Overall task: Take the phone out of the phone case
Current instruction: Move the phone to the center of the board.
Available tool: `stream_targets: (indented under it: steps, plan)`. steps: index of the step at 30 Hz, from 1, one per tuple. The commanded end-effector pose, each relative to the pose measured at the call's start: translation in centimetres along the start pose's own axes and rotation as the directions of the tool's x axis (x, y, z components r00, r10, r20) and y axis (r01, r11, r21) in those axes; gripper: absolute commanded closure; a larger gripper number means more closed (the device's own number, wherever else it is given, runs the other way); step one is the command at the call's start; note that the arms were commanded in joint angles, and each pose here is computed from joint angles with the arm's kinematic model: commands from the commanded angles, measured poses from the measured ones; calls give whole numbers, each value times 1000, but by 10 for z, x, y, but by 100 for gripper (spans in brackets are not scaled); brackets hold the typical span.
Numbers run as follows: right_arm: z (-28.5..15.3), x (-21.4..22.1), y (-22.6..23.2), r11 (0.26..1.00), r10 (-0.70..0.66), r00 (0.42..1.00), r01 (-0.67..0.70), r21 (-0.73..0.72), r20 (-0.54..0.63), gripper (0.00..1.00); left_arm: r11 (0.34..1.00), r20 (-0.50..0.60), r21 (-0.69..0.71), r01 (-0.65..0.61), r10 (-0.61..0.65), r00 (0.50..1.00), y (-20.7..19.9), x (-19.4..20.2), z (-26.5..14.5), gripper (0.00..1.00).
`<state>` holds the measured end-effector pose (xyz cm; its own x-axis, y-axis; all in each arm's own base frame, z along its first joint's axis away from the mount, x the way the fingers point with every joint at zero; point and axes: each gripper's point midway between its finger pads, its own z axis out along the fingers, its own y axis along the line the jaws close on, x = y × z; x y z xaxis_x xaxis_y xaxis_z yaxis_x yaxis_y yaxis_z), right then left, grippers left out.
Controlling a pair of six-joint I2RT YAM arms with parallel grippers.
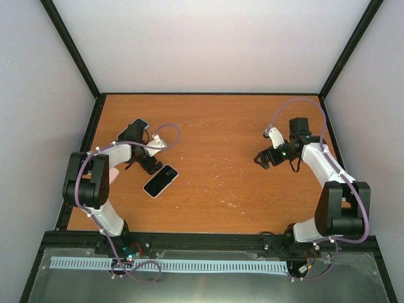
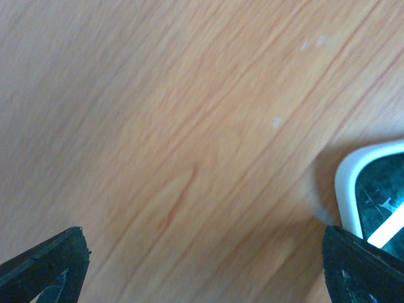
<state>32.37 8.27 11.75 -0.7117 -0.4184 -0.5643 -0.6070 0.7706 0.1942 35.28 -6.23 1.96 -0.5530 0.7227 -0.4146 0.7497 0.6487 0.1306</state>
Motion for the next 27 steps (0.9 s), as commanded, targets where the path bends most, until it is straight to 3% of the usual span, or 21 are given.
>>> stream_targets:
  steps: [1,9,15,21,27]
  plan:
    - [-5,-9,-4,1000,-6,1000,6,13,20,0,998,-13,57,-37,38,999,-23,-22,20,0]
    - [-5,-10,-5,1000,-7,1000,7,13,24,0,975,47,158,-154,148,988,-79,-84,37,0]
    - [-10,-15,0,1000,-6,999,6,-2,43,0,959,104,248,-139,116,988,-95,-105,8,0]
    - [-16,-30,9,998,15,995,-10,-55,96,0,902,204,378,-209,139,969,-103,-75,-49,0]
    - [-11,-32,11,995,41,994,-31,-95,102,0,842,235,365,-398,331,914,-110,-36,-63,0]
